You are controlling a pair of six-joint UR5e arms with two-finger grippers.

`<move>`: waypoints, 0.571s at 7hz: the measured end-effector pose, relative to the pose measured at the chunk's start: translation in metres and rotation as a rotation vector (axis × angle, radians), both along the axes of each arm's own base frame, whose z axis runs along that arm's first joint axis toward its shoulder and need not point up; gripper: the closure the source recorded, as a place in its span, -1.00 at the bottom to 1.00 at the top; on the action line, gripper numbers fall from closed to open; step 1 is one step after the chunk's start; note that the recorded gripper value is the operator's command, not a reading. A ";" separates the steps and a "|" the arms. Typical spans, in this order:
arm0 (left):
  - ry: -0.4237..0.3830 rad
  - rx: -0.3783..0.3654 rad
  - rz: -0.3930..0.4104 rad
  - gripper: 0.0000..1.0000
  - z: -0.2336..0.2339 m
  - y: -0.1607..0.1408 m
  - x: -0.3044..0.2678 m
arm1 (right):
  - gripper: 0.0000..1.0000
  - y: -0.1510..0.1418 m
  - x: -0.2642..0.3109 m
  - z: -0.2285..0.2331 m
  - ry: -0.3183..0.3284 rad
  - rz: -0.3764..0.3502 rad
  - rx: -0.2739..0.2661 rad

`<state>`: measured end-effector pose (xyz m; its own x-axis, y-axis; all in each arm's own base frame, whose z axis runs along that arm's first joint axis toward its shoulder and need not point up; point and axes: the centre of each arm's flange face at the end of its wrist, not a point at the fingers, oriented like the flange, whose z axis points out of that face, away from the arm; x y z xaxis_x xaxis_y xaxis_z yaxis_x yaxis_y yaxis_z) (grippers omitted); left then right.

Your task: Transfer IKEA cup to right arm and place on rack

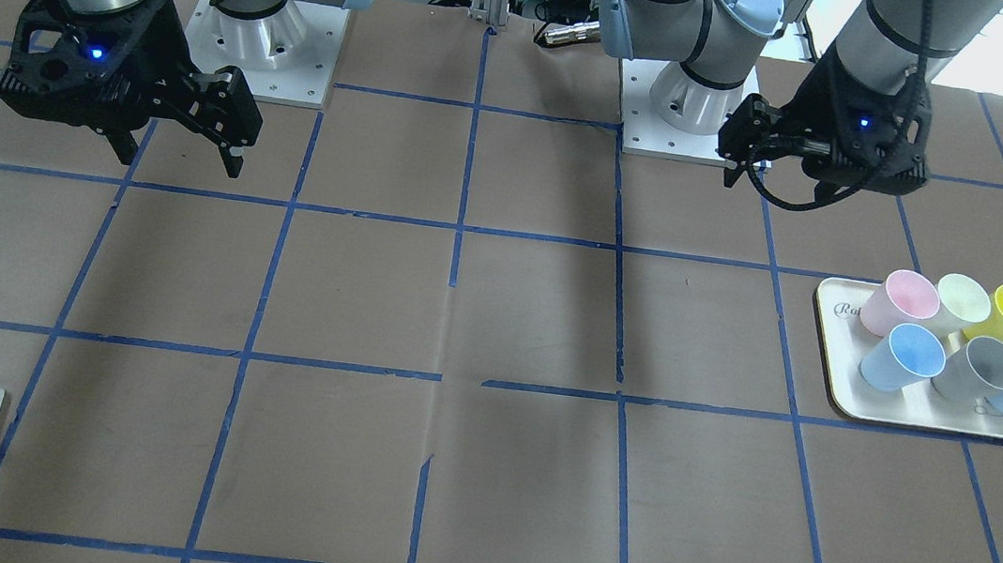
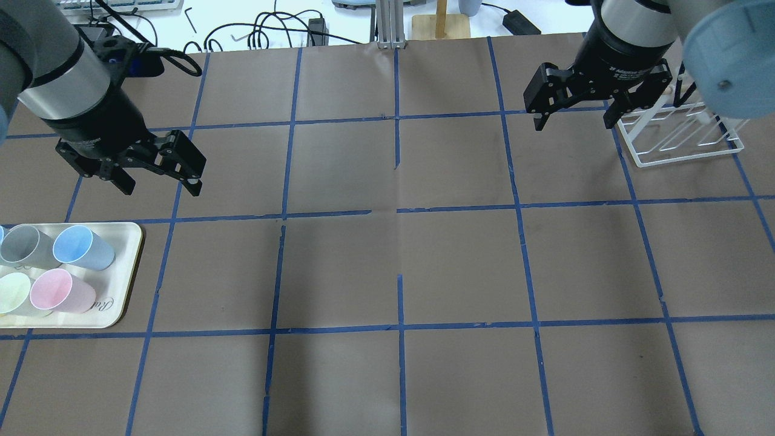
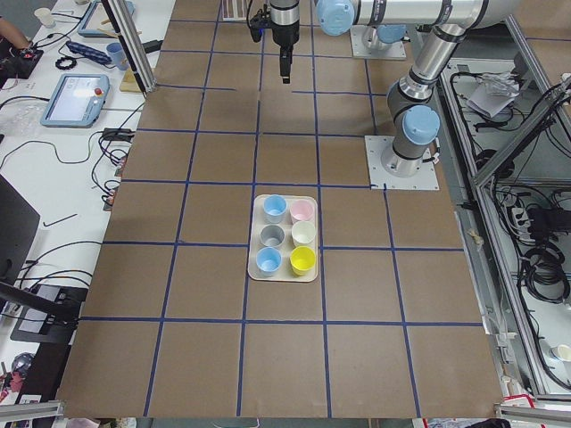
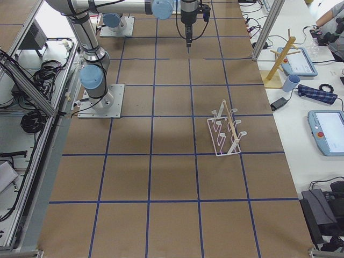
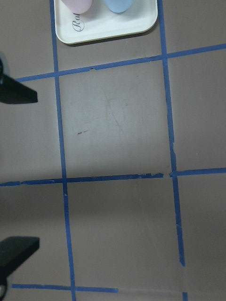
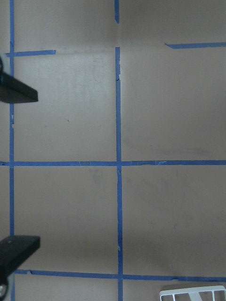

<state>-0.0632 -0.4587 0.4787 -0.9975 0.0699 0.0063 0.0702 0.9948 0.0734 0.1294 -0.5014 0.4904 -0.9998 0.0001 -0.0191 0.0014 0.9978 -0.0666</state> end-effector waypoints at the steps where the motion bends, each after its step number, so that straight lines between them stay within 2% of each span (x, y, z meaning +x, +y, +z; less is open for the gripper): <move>1: 0.006 0.004 -0.014 -1.00 -0.002 -0.004 0.022 | -1.00 0.000 0.000 0.000 0.000 0.000 0.000; 4: 0.029 0.007 -0.105 -1.00 -0.019 -0.018 0.108 | -1.00 0.000 0.000 -0.001 0.000 0.000 0.001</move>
<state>0.0449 -0.4764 0.4601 -0.9841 0.1738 0.0358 0.1761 0.9814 0.0768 0.1294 -0.5013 0.4898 -0.9998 0.0002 -0.0192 0.0014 0.9979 -0.0654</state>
